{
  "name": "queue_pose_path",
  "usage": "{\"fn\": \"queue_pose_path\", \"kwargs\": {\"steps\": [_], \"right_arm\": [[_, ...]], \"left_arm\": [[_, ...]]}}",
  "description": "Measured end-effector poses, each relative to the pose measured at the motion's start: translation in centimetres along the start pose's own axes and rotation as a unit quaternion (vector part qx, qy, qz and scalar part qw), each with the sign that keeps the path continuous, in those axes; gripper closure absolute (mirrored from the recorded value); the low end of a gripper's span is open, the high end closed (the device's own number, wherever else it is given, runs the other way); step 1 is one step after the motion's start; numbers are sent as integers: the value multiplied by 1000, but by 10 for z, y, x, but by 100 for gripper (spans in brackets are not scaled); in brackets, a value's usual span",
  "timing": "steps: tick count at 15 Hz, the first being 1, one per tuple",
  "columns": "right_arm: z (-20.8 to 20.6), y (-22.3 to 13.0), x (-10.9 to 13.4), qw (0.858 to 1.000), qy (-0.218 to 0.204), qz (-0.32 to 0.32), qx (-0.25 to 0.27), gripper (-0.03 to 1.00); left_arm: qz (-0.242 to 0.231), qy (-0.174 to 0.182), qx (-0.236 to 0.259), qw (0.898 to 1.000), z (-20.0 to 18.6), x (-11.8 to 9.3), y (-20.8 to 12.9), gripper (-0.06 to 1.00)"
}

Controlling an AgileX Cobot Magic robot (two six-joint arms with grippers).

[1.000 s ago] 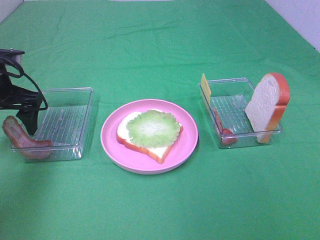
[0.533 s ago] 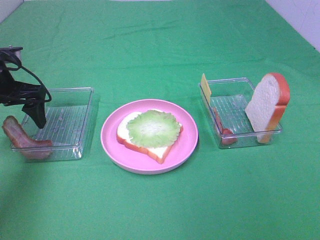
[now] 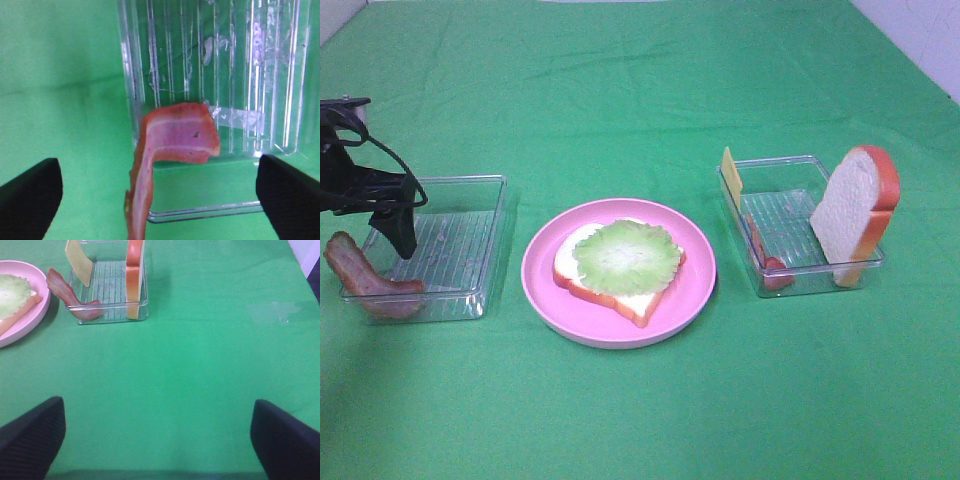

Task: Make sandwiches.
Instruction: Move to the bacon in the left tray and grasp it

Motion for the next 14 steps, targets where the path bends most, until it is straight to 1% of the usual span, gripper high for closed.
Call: {"fn": "queue_pose_path", "kwargs": {"steps": [3, 5, 8, 11, 12, 13, 14], "right_arm": [[0, 0, 0, 1000, 0, 0, 0, 1], [0, 0, 0, 1000, 0, 0, 0, 1], [0, 0, 0, 1000, 0, 0, 0, 1], [0, 0, 0, 1000, 0, 0, 0, 1], [0, 0, 0, 1000, 0, 0, 0, 1], [0, 0, 0, 1000, 0, 0, 0, 1], [0, 0, 0, 1000, 0, 0, 0, 1]], "left_arm": [[0, 0, 7, 1000, 3, 0, -2, -3], [-2, 0, 8, 1000, 3, 0, -2, 3], [-16, 0, 14, 1000, 3, 0, -5, 24], [-27, 1, 14, 1000, 3, 0, -5, 43], [-31, 1, 14, 999, 3, 1, -5, 47], [-35, 4, 14, 999, 3, 1, -5, 56], [-36, 9, 18, 999, 3, 3, -6, 72]]}}
Point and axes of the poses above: a point on each arm's last joint axis where the gripper is mounted, z pointing out along that axis toward the gripper, x along the wrist's bending axis when the last joint is at zero, y = z × x, the point moved 10 cm from there along z, pointing out along that axis toward the gripper, and after that the axes turned 3 degrees about z, right-handed, at the moved point
